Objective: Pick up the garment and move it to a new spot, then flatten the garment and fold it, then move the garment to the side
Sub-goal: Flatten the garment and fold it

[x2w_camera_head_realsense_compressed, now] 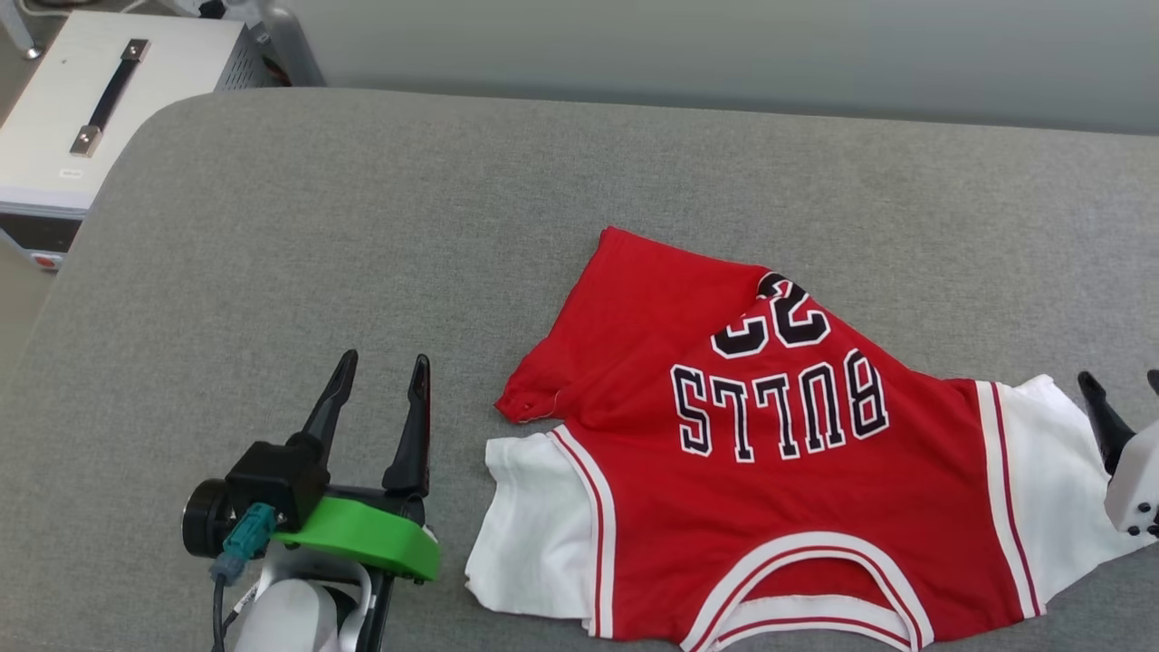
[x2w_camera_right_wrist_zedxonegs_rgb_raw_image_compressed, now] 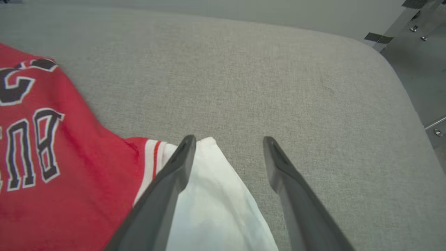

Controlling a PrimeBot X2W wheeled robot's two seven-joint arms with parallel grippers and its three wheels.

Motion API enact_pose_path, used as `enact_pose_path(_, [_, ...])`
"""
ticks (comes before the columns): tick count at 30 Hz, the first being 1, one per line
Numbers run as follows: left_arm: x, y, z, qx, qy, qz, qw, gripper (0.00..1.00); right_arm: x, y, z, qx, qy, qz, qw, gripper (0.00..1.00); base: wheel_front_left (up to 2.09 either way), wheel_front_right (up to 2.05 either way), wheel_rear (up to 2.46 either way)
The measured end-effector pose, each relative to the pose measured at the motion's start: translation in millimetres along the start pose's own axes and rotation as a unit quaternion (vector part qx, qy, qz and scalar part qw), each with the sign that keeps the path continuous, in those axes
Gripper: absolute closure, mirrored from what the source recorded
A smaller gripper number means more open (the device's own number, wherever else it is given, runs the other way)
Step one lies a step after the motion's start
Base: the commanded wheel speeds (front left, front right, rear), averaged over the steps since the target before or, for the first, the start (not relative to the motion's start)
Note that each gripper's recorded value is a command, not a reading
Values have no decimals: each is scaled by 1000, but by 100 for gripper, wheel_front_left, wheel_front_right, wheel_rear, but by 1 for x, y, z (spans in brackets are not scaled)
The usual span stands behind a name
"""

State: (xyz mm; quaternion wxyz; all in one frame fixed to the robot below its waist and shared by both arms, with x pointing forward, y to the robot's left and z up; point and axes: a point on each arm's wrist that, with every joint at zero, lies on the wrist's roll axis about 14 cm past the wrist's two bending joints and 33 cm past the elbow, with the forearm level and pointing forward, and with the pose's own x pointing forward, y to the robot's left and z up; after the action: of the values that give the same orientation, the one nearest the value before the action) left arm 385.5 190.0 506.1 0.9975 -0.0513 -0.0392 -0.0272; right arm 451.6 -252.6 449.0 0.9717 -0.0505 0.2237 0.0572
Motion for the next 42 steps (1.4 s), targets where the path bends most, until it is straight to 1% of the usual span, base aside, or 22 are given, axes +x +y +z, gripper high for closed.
enact_pose_path(4, [-3, -6, 5, -19, -7, -6, 1000, 0, -18, 6, 30, 16, -91, 3, 996, 0, 0, 0, 0])
enact_pose_path(7, [-8, -11, 8, -26, -11, -14, 1000, 0, -38, 11, 49, 34, -163, 2, 986, 0, 0, 0, 0])
enact_pose_path(13, [-19, -21, 6, -41, -6, -27, 999, 0, -76, 30, 54, 66, -247, -2, 967, 0, 0, 0, 0])
enact_pose_path(17, [-27, -28, -1, -50, 4, -38, 998, 0, -96, 42, 52, 92, -280, -9, 956, 0, 0, 0, 0])
enact_pose_path(19, [-30, -30, -4, -51, 11, -42, 998, 0, -102, 45, 50, 102, -285, -13, 953, 0, 0, 0, 0])
enact_pose_path(23, [-34, -36, -14, -51, 29, -54, 997, 0, -109, 45, 47, 101, -286, -21, 953, 0, 0, 0, 0])
enact_pose_path(28, [-35, -46, -33, -40, 110, -82, 990, 0, -109, 39, 45, 95, -279, -31, 955, 0, 0, 0, 0])
enact_pose_path(29, [-37, -47, -40, -36, 142, -83, 986, 0, -108, 38, 45, 95, -278, -33, 955, 0, 0, 0, 0])
enact_pose_path(31, [-43, -46, -57, -19, 215, -83, 973, 0, -107, 36, 42, 95, -272, -37, 957, 0, 0, 0, 0])
enact_pose_path(32, [-45, -45, -62, -19, 240, -79, 967, 0, -106, 35, 41, 96, -270, -37, 957, 0, 0, 0, 0])
enact_pose_path(36, [-70, -48, -87, 8, 363, -89, 927, 0, -103, 36, 37, 97, -261, -38, 960, 0, 0, 0, 0])
enact_pose_path(40, [-85, -47, -99, 9, 424, -80, 902, 0, -98, 38, 32, 100, -251, -37, 962, 0, 0, 0, 0])
enact_pose_path(42, [-89, -46, -104, 14, 440, -77, 895, 0, -97, 38, 28, 100, -246, -38, 963, 0, 0, 0, 0])
